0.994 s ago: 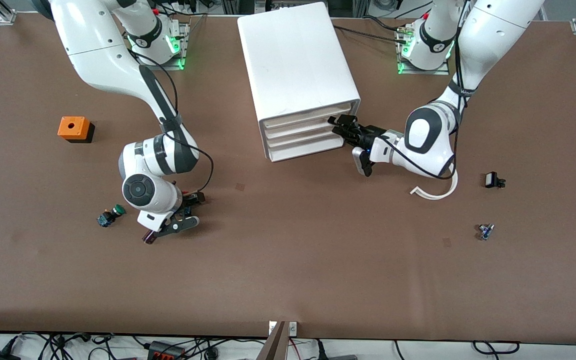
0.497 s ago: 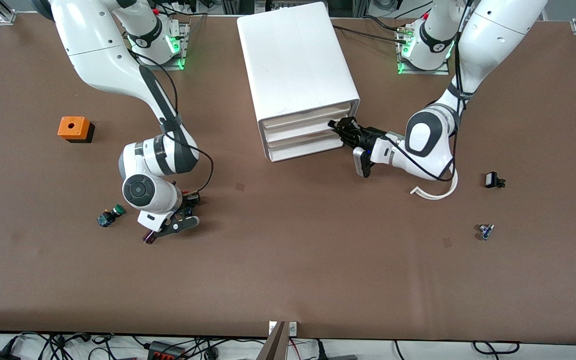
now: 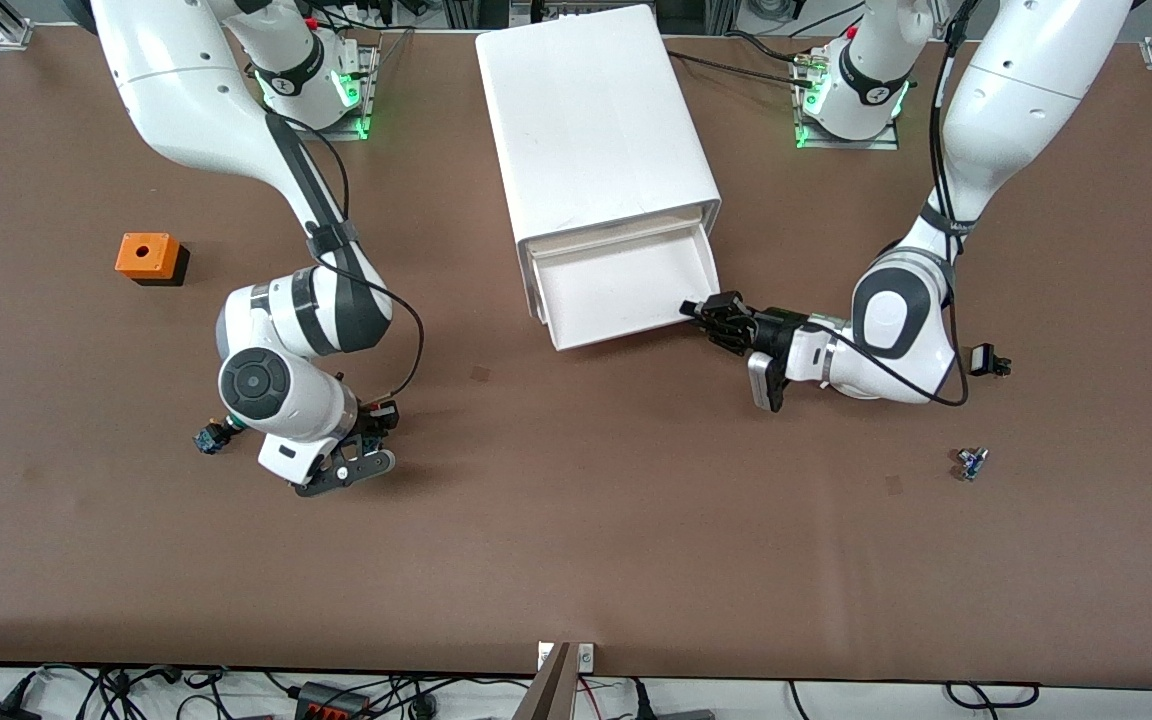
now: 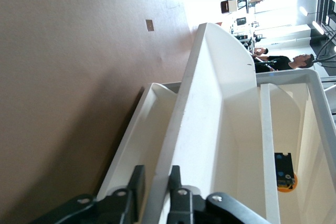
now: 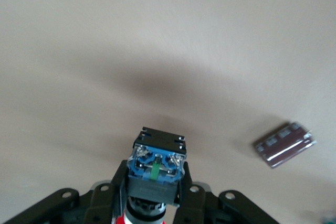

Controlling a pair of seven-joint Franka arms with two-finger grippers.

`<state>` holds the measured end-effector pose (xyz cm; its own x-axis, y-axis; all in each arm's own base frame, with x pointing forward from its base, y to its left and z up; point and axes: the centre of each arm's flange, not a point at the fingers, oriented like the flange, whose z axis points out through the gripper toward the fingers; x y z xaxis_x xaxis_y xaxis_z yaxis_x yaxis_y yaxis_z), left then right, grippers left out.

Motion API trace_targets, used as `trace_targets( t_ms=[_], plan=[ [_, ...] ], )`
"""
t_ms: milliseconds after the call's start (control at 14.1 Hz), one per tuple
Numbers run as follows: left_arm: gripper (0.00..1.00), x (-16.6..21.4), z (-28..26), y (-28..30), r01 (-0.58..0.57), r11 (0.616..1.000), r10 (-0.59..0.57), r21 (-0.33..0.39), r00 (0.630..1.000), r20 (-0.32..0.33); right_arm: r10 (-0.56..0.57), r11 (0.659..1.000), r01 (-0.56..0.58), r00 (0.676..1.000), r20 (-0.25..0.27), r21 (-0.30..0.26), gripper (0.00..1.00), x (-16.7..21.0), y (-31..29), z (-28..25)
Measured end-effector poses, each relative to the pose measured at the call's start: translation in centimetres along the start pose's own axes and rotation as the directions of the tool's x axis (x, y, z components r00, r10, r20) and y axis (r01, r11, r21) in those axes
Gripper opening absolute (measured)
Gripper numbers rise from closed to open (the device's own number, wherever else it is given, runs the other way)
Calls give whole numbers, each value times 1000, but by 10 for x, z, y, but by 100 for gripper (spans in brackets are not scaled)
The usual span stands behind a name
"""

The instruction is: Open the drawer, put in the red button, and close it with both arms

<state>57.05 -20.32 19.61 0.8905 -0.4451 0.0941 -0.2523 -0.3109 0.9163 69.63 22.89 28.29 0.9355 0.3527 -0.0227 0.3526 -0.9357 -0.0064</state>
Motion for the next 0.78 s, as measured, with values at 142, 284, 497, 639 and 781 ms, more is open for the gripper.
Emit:
trace_targets(
  t_ms=[142, 284, 497, 639, 781],
  plan=[
    [48, 6, -8, -4, -8, 1000, 9, 16, 1000, -13, -34, 999, 35, 998, -45, 8, 40, 13, -25, -42],
    [68, 16, -29, 3, -35, 998, 34, 56, 999, 18, -82, 996, 83, 993, -89, 10, 40, 18, -61, -72],
    [96, 36, -86, 35, 14, 990, -34, 138, 989, 141, -139, 987, 147, 983, -119, 64, 40, 14, -128, -90],
    [100, 45, -120, 61, 70, 964, -122, 258, 974, 191, -176, 979, 188, 975, -137, 77, 40, 9, -174, -102],
    [100, 47, -137, 77, 102, 917, -199, 385, 955, 221, -168, 979, 182, 974, -150, 87, 40, 1, -220, -118]
  ],
)
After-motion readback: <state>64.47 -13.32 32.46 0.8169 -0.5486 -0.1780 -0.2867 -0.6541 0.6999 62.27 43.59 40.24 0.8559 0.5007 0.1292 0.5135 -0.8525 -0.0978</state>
